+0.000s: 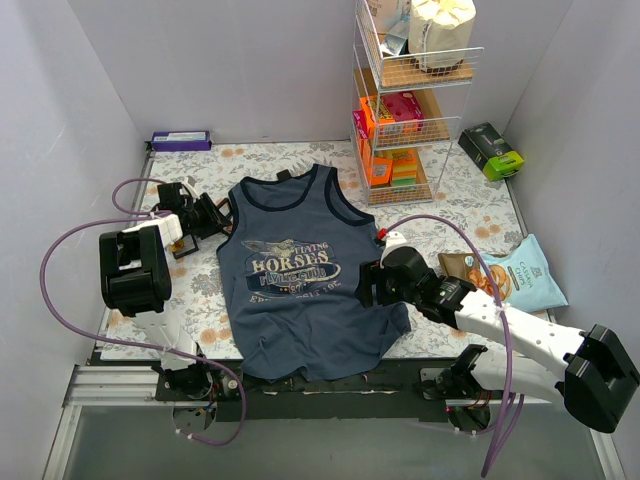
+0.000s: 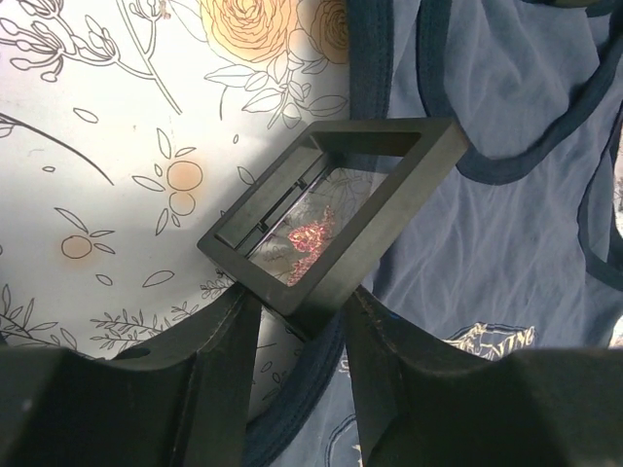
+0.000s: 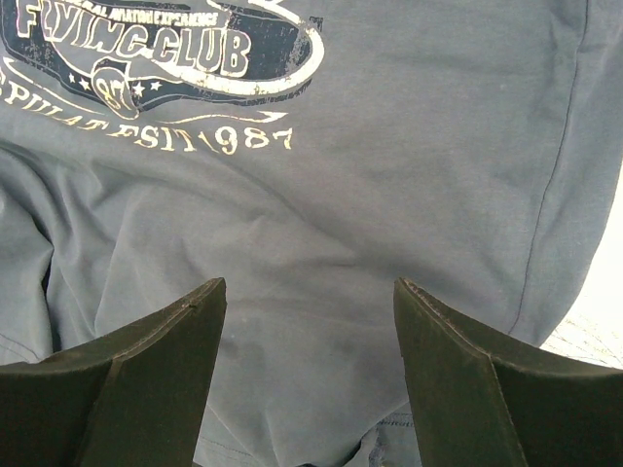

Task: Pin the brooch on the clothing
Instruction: Pick up the brooch from the brooch box.

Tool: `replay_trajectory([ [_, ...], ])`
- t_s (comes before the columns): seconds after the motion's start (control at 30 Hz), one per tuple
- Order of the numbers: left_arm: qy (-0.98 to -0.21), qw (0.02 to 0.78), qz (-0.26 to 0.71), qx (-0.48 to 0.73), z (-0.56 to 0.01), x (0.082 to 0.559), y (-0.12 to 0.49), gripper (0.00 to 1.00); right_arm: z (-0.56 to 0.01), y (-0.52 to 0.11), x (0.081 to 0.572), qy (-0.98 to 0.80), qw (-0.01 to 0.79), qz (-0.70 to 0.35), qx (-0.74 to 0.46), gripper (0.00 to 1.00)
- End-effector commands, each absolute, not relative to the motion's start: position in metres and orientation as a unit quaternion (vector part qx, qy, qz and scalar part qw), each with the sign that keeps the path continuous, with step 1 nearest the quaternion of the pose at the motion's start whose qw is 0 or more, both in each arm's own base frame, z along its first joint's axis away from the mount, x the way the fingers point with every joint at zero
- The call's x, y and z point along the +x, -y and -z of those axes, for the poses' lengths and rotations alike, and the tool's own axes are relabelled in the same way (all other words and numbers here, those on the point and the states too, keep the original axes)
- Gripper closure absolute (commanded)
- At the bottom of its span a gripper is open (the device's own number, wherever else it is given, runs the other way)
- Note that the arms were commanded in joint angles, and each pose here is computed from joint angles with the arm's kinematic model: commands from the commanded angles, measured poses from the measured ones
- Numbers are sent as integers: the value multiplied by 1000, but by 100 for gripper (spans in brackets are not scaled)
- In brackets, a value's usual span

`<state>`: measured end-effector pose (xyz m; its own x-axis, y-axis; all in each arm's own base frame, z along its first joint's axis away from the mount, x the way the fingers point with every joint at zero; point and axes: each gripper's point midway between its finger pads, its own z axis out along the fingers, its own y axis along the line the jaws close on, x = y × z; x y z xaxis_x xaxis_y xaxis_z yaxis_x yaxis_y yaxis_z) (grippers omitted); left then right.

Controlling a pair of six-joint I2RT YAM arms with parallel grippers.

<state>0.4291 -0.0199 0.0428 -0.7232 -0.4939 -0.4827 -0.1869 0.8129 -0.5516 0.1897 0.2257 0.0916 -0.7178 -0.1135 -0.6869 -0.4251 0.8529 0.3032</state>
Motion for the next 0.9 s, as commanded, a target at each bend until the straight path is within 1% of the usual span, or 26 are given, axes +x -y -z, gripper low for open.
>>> replay_trajectory([
  [0.0,-886,337,264,-180,-57,438,23,63,-111,-242,198,-883,367,-252,-149,23],
  [0.47,-887,318,278,-187,-47,436,28,62,-109,-242,196,-884,364,-252,-151,24],
  [0.87,-865,316,342,-188,-58,435,47,66,-106,-242,196,-887,360,-248,-151,24],
])
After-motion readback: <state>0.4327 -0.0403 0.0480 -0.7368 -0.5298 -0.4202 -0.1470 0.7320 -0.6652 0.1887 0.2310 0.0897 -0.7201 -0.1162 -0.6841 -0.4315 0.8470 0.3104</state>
